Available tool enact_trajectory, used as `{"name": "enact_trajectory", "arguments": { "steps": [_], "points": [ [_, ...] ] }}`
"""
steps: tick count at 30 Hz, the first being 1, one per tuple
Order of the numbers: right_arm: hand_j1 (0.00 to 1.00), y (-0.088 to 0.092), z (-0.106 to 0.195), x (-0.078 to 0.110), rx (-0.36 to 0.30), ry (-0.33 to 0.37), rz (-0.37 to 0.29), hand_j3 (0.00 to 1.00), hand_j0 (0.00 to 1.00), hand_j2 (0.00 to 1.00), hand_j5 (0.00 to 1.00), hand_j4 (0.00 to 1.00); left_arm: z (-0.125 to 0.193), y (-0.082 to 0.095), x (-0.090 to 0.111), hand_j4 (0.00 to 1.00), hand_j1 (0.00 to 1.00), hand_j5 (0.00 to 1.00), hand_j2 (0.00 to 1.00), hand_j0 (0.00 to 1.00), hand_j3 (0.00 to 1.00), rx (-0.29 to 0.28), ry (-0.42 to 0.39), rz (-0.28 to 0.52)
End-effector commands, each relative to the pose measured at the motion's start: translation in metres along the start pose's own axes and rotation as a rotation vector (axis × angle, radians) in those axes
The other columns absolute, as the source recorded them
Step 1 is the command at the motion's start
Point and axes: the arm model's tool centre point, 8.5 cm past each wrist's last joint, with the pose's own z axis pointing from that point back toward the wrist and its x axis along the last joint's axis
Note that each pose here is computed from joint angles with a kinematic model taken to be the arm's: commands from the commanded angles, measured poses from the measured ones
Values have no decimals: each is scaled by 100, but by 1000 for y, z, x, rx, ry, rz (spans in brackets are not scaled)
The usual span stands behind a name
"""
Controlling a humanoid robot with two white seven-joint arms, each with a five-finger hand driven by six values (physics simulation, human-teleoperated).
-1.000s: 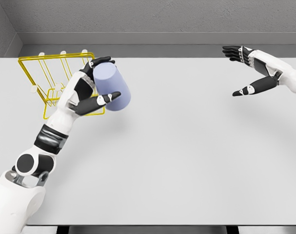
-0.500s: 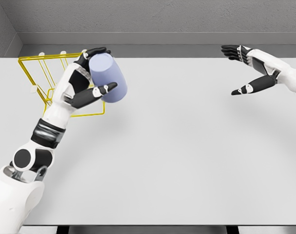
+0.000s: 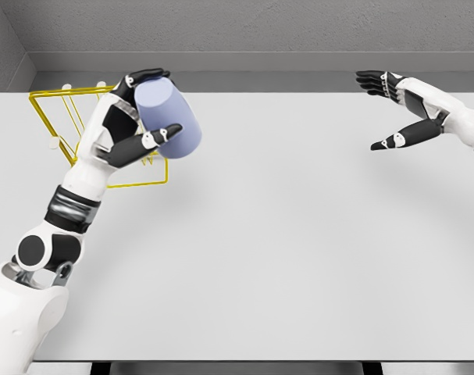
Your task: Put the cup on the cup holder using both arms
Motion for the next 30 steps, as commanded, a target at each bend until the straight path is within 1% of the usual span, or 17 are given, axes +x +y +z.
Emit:
{"name": "enact_trajectory", "arguments": {
  "steps": [1, 3, 5, 9, 10, 14, 17, 26, 28, 30],
  "points": [
    [100, 0, 0, 0, -2, -3, -5, 100, 100, 100, 100, 100, 0, 3, 3, 69, 69, 69, 69, 69, 69, 7, -11, -2],
    [100, 0, 0, 0, -2, -3, -5, 100, 100, 100, 100, 100, -1, 3, 3, 69, 69, 69, 69, 69, 69, 9, -15, -2],
    [100, 0, 0, 0, -2, -4, -6, 100, 100, 100, 100, 100, -3, 4, 7, 69, 69, 69, 69, 69, 69, 10, -40, 1],
    [100, 0, -1, 0, -1, -5, -7, 100, 100, 100, 100, 100, -7, 6, 13, 69, 69, 69, 69, 69, 69, 9, -63, -4],
    [100, 0, -1, -1, -3, -3, -9, 100, 100, 100, 100, 100, -7, 11, 15, 69, 69, 69, 69, 69, 69, 22, -70, -9],
    [100, -1, 0, -1, -5, 0, -10, 100, 100, 100, 100, 100, -6, 20, 20, 69, 69, 69, 69, 69, 69, 44, -84, -23],
    [100, -1, 0, -2, -7, 3, -11, 100, 100, 100, 100, 100, -4, 31, 26, 69, 69, 69, 69, 69, 69, 70, -93, -41],
    [100, -2, 1, -3, -9, 4, -11, 100, 100, 100, 100, 100, -3, 32, 26, 69, 69, 69, 69, 69, 69, 73, -91, -42],
    [100, -8, 3, -7, -25, 18, -15, 100, 100, 100, 100, 100, -3, 32, 26, 69, 69, 69, 69, 69, 69, 73, -88, -43],
    [100, -8, 2, -8, -27, 19, -19, 100, 100, 100, 100, 100, -3, 32, 25, 69, 69, 69, 69, 69, 69, 72, -86, -42]
  ]
}}
